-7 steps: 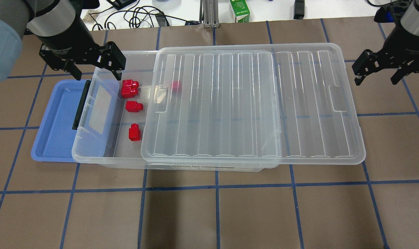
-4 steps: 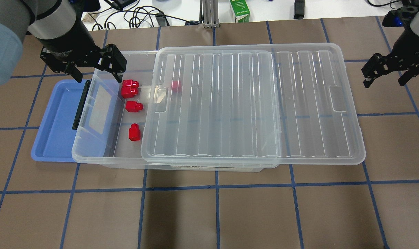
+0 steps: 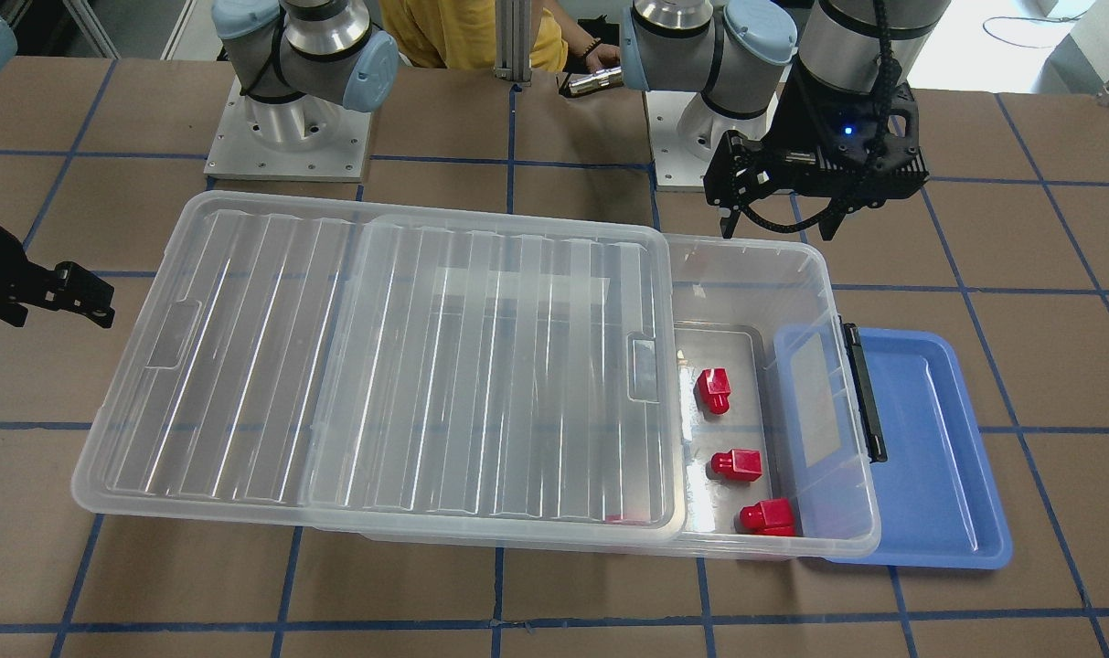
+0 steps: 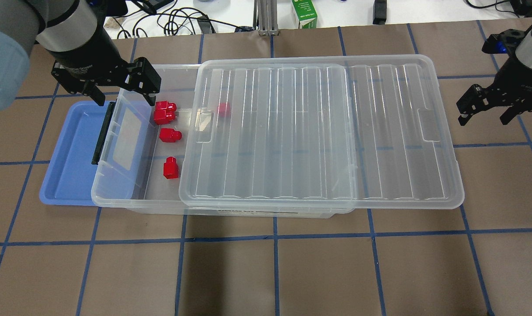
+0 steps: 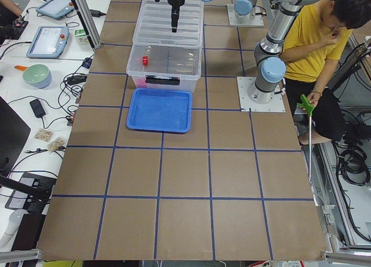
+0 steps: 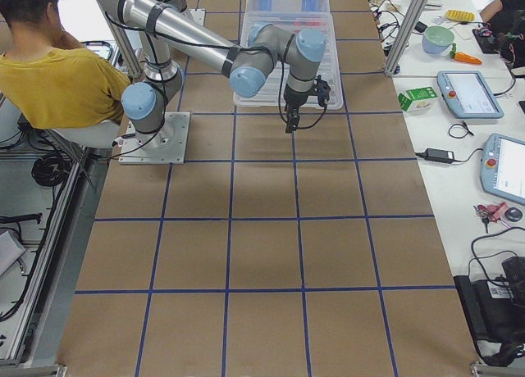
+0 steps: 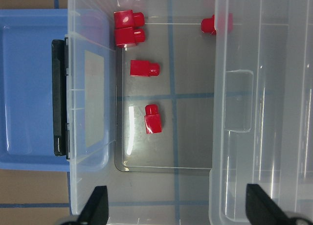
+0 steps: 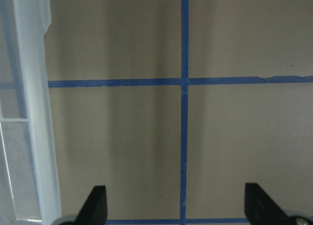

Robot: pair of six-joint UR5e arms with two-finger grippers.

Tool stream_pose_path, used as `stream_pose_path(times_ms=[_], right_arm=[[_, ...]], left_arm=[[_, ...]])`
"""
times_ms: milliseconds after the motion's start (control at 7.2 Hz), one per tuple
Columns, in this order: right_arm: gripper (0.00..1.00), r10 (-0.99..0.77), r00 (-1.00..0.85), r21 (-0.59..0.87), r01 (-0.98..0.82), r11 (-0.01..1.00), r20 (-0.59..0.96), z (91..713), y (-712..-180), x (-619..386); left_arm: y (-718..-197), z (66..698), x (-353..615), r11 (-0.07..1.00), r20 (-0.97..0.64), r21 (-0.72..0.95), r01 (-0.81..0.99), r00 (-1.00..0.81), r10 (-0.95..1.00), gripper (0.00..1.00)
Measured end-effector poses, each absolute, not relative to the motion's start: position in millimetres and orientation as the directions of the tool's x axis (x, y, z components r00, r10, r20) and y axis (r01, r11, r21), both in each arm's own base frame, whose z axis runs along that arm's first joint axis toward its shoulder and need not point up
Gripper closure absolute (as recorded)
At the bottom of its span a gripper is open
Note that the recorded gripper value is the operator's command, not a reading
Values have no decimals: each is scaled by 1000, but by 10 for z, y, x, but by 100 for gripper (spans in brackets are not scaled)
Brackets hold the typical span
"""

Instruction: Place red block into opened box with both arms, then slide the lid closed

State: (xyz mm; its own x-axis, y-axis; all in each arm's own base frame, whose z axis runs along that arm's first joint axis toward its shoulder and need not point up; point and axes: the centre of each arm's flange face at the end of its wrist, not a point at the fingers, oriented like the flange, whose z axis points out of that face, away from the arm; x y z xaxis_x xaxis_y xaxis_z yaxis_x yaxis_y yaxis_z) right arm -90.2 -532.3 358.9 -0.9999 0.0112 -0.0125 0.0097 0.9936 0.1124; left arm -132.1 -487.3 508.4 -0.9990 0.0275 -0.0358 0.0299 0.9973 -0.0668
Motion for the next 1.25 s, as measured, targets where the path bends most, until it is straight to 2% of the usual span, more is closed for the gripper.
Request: stream_pose_path(times_ms=[1250], right_arm=[[0, -86, -996, 127, -88, 988, -22, 3477, -5400, -350]], left_arm=[[-4872, 5077, -1320, 997, -37, -66, 30, -999, 27, 0]])
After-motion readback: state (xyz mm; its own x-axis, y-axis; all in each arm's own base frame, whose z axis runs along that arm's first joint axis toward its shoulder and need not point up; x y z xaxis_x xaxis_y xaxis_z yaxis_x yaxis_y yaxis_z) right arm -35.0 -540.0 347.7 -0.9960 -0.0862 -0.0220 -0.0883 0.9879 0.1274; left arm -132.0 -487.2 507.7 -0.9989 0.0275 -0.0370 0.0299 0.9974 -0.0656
